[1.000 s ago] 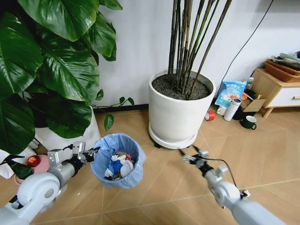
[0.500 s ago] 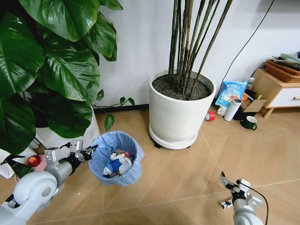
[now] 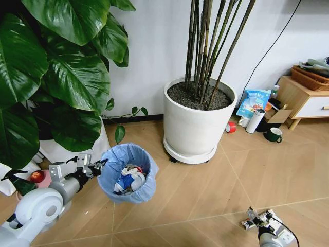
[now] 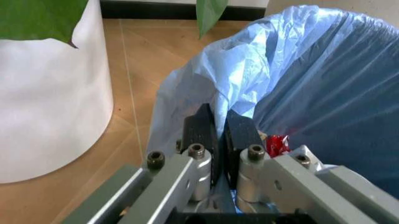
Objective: Pick up the trash bin and place the garbage on the floor into it.
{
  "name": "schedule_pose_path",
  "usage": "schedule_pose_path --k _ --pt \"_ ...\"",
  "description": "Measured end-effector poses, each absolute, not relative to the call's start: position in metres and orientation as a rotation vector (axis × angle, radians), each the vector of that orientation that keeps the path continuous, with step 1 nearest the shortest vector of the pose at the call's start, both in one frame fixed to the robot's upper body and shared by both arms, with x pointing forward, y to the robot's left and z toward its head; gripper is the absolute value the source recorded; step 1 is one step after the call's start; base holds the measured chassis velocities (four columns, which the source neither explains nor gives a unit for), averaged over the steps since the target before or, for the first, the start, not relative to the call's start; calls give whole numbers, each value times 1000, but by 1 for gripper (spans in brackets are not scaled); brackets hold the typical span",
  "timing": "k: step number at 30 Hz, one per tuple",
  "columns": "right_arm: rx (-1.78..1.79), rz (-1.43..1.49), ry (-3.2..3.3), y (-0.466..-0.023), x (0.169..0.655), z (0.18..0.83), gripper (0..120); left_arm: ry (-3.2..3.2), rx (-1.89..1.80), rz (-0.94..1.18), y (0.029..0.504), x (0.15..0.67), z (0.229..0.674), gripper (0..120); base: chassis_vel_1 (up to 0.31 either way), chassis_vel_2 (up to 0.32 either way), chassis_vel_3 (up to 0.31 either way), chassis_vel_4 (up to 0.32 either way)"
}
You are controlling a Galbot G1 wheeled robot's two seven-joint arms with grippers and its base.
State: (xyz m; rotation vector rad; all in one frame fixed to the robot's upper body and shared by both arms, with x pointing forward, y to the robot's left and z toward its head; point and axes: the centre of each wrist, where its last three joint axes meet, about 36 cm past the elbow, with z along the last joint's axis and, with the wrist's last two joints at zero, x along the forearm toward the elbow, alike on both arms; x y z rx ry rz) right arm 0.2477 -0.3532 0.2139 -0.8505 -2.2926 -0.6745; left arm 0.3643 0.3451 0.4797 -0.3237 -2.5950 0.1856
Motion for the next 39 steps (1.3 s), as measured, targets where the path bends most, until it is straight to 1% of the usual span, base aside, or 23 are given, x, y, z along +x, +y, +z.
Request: schedule_pose_path --k 8,13,14,15,16,17,18,20,22,24,25,26,27,28,29,30,31,32,34,35,37,39 --pt "-869 -759 -2275 -361 265 206 100 -2595 -314 183 347 366 479 0 0 0 0 0" --pt "-877 -762 -2259 -362 273 202 100 -2596 -311 188 347 367 478 0 0 0 0 0" --pt "-880 -764 -2255 -362 274 202 96 -2595 -310 188 347 367 478 0 0 0 0 0" --pt "-880 -764 -2255 -362 274 202 96 -2595 -310 188 347 367 478 0 0 0 0 0" --pt "-882 -766 -2249 -361 275 201 91 -2595 -309 189 347 367 478 0 0 0 0 0" --pt "-882 -766 -2249 -361 275 201 91 -2595 -309 189 347 367 478 0 0 0 0 0" --pt "-884 -771 -2242 -361 276 200 85 -2595 -308 190 347 367 478 0 0 0 0 0" --pt "-891 -777 -2234 -361 277 200 79 -2595 -307 191 347 368 479 0 0 0 0 0" --pt "-898 -776 -2227 -361 277 199 67 -2596 -305 190 348 368 479 0 0 0 0 0" --pt "-899 -776 -2226 -361 277 198 66 -2596 -304 190 348 368 479 0 0 0 0 0" --pt "-900 -777 -2223 -361 277 198 60 -2597 -303 190 349 368 479 0 0 0 0 0" --pt "-900 -777 -2223 -361 277 198 60 -2597 -303 190 349 368 479 0 0 0 0 0" --pt "-903 -778 -2222 -362 277 199 53 -2597 -302 190 349 369 479 0 0 0 0 0" --pt "-906 -776 -2221 -363 277 198 51 -2598 -301 191 349 369 480 0 0 0 0 0" --pt "-911 -770 -2220 -365 276 199 42 -2599 -300 191 349 369 480 0 0 0 0 0" --pt "-911 -770 -2220 -365 276 199 42 -2599 -300 191 349 369 480 0 0 0 0 0" --pt "-913 -767 -2220 -366 276 199 39 -2599 -299 191 349 369 480 0 0 0 0 0" --pt "-915 -763 -2221 -366 274 199 32 -2599 -298 191 349 369 480 0 0 0 0 0" --pt "-915 -759 -2220 -366 272 198 25 -2600 -297 193 349 370 480 0 0 0 0 0" --pt "-915 -759 -2220 -366 272 198 25 -2600 -297 193 349 370 480 0 0 0 0 0" --pt "-918 -761 -2218 -364 270 197 17 -2600 -297 194 349 369 480 0 0 0 0 0" --pt "-917 -764 -2216 -362 268 197 5 -2599 -299 194 348 368 480 0 0 0 0 0"
